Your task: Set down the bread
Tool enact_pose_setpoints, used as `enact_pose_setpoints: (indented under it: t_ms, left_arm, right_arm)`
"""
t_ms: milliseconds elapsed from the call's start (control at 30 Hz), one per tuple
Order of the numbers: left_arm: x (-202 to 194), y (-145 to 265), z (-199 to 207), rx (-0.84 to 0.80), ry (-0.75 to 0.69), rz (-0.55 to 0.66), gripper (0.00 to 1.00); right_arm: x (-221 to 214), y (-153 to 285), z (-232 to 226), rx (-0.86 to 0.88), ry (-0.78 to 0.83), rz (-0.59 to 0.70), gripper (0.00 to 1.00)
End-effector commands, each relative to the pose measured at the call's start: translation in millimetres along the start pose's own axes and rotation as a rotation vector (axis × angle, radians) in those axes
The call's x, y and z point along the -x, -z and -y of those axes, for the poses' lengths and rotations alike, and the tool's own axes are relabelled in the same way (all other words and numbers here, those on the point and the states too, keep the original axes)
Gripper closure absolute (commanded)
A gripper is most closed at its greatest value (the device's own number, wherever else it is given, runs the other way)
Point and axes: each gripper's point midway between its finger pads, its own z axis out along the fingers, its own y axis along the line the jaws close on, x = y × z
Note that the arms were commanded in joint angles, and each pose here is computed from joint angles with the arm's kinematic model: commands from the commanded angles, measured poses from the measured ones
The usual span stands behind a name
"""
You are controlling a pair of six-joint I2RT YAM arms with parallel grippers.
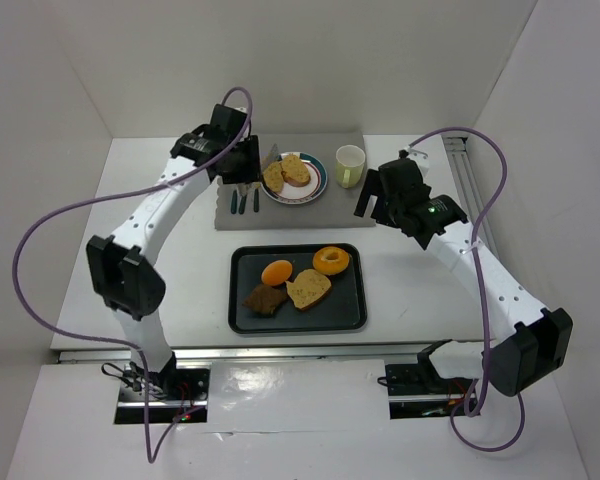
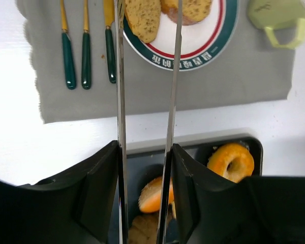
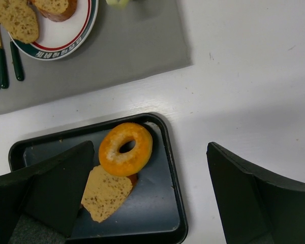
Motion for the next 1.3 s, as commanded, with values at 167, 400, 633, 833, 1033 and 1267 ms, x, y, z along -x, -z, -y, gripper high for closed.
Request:
enact_pose_setpoints:
  t_ms: [167, 400, 633, 833, 1033, 1267]
  left_arm:
    - [-26.4, 109.5, 12.2, -0.054, -0.2, 0.122, 0.45]
    - [-164.4, 119.8, 56.8, -0.359, -0.5, -0.158, 0.45]
    - [-214.1, 107.9, 54.0, -0.327, -0.595, -0.275, 0.45]
    - [-218.6, 96.5, 47.2, -0.281, -0.592, -0.29, 0.45]
    - [-228.8, 85.4, 32.8, -0.211, -0.606, -0.343, 0.45]
    - [-250.9, 89.6, 30.1, -0.223, -0.572, -0.464, 0.46]
  right_arm:
    - [3.9, 7.8, 0.3, 0.019, -0.03, 0.025, 0.01]
    - [2.5, 9.8, -1.0, 0.038, -0.044, 0.031, 0.01]
    - [1.5, 9.9, -6.7, 0.054, -0.038, 0.023, 0.01]
    - [-1.8, 8.2, -5.2, 0.049, -0.035, 0.016, 0.01]
    - [-4.4, 5.9, -6.5, 0.052, -0.032, 0.003, 0.01]
    - [-2.5, 5.7, -7.9, 0.057, -0.035, 0.01, 0.01]
